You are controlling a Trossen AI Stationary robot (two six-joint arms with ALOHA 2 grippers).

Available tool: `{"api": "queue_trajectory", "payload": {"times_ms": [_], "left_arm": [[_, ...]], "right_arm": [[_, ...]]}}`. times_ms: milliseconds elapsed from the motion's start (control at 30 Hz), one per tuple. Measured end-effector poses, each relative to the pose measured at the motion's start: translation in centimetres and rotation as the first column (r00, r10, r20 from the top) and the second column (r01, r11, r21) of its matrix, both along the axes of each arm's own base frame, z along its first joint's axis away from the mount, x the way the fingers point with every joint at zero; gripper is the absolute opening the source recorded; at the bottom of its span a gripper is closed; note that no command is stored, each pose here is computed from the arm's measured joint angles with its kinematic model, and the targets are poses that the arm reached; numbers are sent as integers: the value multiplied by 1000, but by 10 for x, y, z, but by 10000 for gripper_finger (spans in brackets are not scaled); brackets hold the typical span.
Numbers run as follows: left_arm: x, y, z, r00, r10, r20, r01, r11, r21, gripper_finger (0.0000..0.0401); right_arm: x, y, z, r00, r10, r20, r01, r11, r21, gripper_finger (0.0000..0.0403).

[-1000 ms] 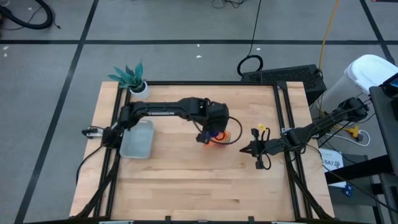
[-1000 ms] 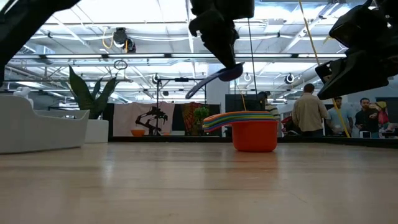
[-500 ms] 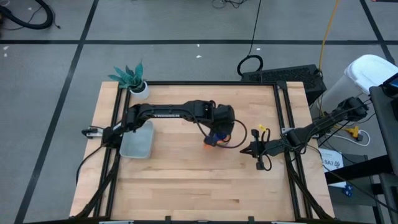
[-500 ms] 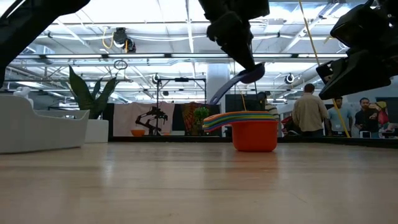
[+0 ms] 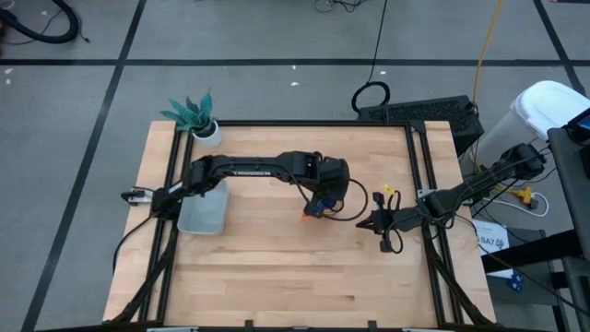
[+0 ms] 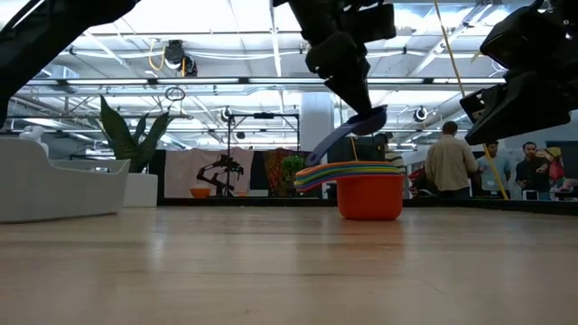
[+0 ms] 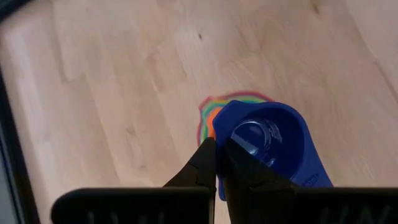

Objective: Nest measuring cups in basket
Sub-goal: Stack the dark blue measuring cup on top of the orange measuring cup, then put the stacked measuring cups into the gray bin

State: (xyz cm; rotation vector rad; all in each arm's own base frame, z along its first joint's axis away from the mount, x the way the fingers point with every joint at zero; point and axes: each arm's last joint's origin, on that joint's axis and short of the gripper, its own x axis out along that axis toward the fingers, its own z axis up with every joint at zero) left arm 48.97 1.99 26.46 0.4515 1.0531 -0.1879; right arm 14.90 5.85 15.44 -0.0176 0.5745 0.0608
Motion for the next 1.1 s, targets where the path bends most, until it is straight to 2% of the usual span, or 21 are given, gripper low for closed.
{"api": "queue_trajectory", "payload": {"times_ms": [633,900,1100], "left_arm": [[3,0,-8,1000,16,-12,-16,1000,0,16],[4,1,-8,1000,23,-4,-23,1000,11,51],[4,1,-8,999,34,-4,-34,999,32,61]], "right_arm": [[-1,1,-1,1000,0,-14,1,999,43,0],[-2,5,-1,1000,24,-14,-23,999,46,0],[-2,5,-1,1000,23,-14,-22,999,48,0]]}}
